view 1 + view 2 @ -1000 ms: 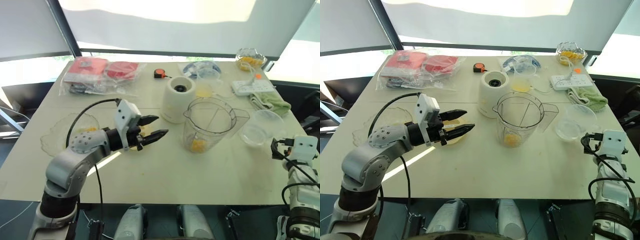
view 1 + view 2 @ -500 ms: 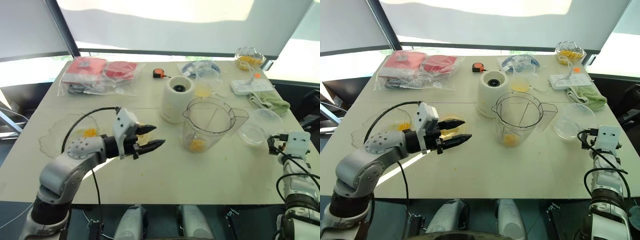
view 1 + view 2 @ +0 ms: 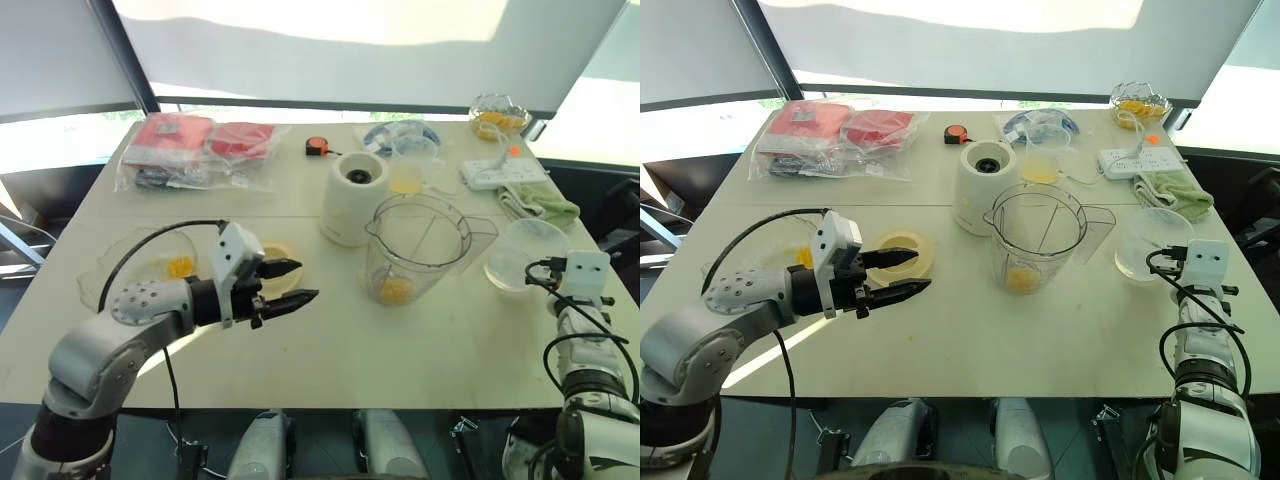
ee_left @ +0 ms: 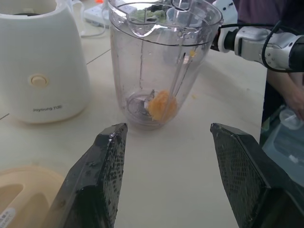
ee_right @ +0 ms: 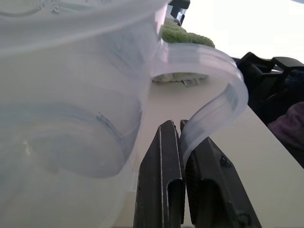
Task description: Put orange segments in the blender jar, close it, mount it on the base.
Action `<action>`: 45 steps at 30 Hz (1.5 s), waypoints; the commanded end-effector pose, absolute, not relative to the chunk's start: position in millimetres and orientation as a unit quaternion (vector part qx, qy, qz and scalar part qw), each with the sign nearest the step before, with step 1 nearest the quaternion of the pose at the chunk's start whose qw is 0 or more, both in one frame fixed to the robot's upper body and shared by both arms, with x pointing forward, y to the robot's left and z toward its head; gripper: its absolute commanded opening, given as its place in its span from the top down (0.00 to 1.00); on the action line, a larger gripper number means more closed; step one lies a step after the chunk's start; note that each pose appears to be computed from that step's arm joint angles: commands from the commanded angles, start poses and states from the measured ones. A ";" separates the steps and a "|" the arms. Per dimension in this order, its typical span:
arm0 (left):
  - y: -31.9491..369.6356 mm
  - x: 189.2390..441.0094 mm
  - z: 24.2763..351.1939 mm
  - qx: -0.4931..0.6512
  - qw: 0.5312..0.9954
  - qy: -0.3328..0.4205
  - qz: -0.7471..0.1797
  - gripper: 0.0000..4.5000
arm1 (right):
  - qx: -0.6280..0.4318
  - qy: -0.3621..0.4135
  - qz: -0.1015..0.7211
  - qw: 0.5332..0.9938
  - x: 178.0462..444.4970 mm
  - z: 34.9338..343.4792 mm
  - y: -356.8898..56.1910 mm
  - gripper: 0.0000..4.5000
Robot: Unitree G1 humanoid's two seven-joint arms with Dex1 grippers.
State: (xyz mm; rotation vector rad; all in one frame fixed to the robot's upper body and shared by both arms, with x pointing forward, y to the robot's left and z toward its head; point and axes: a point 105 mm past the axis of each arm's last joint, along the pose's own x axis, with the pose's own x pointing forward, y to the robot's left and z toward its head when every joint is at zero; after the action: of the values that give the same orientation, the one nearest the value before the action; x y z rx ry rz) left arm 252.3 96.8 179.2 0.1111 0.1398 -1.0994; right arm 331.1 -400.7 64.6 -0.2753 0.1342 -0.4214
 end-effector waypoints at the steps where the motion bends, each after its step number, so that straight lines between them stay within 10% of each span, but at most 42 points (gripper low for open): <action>1: 106.6 258.1 201.4 0.054 0.856 0.034 -0.514 0.35 | -0.187 -0.014 -0.200 0.962 341.2 122.4 -402.4 0.99; 7: 115.0 271.1 221.8 0.073 0.836 0.026 -0.544 0.35 | -0.291 -0.140 -0.132 0.937 372.3 255.3 -355.4 0.99; 14: 113.5 277.7 225.7 0.092 0.818 0.023 -0.567 0.35 | -0.357 -0.185 -0.050 0.914 379.4 317.8 -309.1 0.99; 45: 103.9 269.9 218.7 0.091 0.799 0.028 -0.594 0.35 | -0.563 -0.234 0.106 0.785 336.1 335.7 -237.8 0.99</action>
State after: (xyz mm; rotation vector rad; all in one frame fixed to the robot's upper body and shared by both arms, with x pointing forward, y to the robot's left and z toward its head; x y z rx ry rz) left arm 270.2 105.4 212.8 0.1719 0.0925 -1.2667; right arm 349.0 -244.0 312.4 -1.1554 -0.4119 0.2523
